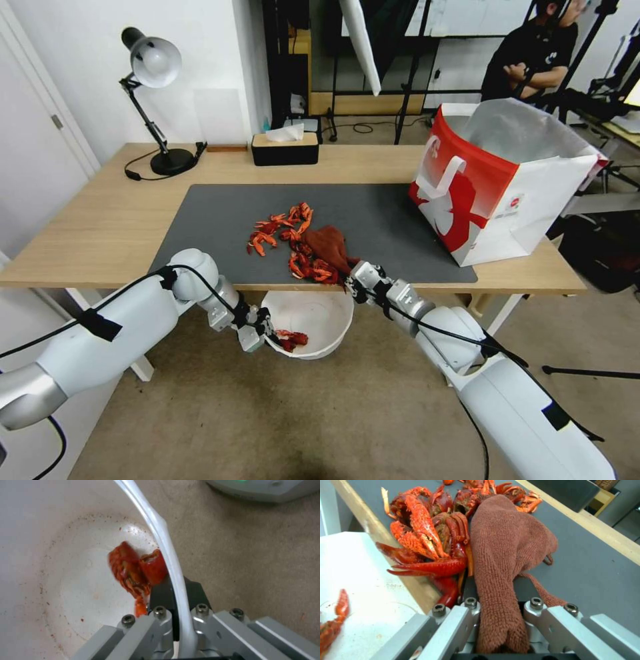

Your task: Sweep shrimp from table into container with towel, then put container into takeout bag.

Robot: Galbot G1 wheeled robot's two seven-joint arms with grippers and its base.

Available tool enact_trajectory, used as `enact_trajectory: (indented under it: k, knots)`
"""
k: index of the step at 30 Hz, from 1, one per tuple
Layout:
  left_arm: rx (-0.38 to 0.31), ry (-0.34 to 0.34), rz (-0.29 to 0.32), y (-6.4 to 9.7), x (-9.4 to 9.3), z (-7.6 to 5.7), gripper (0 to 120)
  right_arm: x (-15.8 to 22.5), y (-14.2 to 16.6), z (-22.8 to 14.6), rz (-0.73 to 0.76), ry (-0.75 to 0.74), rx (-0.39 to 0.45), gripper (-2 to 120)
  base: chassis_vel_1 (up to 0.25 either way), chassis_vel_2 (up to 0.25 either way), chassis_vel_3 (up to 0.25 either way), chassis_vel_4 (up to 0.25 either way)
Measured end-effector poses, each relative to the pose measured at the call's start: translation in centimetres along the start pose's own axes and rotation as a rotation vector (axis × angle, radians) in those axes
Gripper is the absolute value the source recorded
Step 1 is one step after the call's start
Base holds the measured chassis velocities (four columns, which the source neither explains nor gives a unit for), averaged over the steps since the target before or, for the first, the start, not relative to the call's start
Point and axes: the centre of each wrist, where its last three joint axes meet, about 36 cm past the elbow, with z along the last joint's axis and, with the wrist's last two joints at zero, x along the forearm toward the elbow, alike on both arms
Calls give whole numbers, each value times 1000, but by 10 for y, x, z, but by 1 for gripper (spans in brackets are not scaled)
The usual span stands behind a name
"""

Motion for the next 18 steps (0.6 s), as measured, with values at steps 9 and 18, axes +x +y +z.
enact_trajectory:
  k: [9,18]
  knots:
    - [6,2,-2,-5,2,-1,0,0,4,-1,-2,-3,1,8,0,0,0,0]
    - [9,5,-4,-7,4,-1,0,4,10,-4,-6,-10,3,8,0,0,0,0]
